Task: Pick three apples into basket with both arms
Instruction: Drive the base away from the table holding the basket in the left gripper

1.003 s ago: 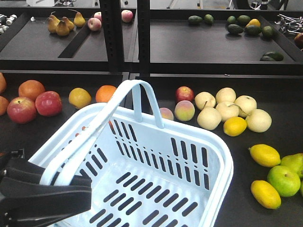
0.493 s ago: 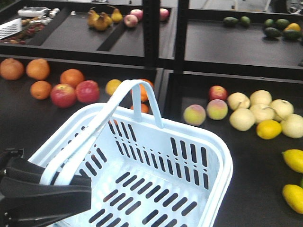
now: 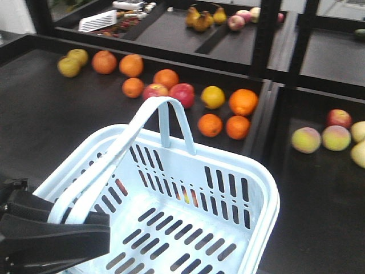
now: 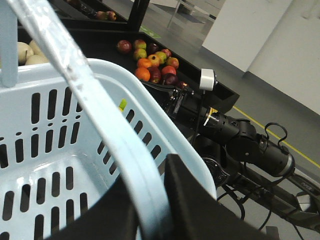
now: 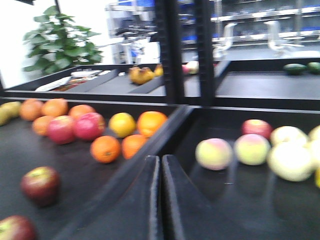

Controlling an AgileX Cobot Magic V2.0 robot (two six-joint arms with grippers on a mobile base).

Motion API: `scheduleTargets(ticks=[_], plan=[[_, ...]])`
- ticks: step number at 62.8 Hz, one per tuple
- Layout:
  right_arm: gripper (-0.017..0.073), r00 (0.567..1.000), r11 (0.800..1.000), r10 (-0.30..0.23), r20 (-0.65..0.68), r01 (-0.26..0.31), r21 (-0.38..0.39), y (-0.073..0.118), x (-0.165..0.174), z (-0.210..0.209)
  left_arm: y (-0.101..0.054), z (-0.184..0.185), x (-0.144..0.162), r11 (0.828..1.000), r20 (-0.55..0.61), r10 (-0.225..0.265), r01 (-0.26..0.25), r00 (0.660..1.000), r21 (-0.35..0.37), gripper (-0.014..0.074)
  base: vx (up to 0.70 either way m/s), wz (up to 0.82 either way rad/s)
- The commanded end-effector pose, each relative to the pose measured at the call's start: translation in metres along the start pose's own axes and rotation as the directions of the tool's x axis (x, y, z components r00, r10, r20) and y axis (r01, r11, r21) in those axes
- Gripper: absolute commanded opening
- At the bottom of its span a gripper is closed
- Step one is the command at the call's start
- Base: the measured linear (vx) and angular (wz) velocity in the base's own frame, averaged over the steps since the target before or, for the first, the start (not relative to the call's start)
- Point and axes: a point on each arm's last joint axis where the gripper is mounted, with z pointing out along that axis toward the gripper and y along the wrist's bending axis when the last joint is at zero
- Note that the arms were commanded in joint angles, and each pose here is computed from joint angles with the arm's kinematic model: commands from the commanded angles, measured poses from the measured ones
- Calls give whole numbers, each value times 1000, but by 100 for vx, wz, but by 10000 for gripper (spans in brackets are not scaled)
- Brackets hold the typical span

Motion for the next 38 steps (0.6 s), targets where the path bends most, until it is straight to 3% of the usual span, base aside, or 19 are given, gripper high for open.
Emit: scheduleTargets(ticks=[1, 38], plan=[[-8, 997, 1000, -12, 70, 13, -7, 1, -3, -1, -2, -2, -5, 999, -9, 26, -26, 1000, -32, -6, -14, 50], [-8, 997, 1000, -12, 70, 13, -7, 1, -3, -1, -2, -2, -5, 999, -9, 26, -26, 1000, -32, -6, -15, 54]])
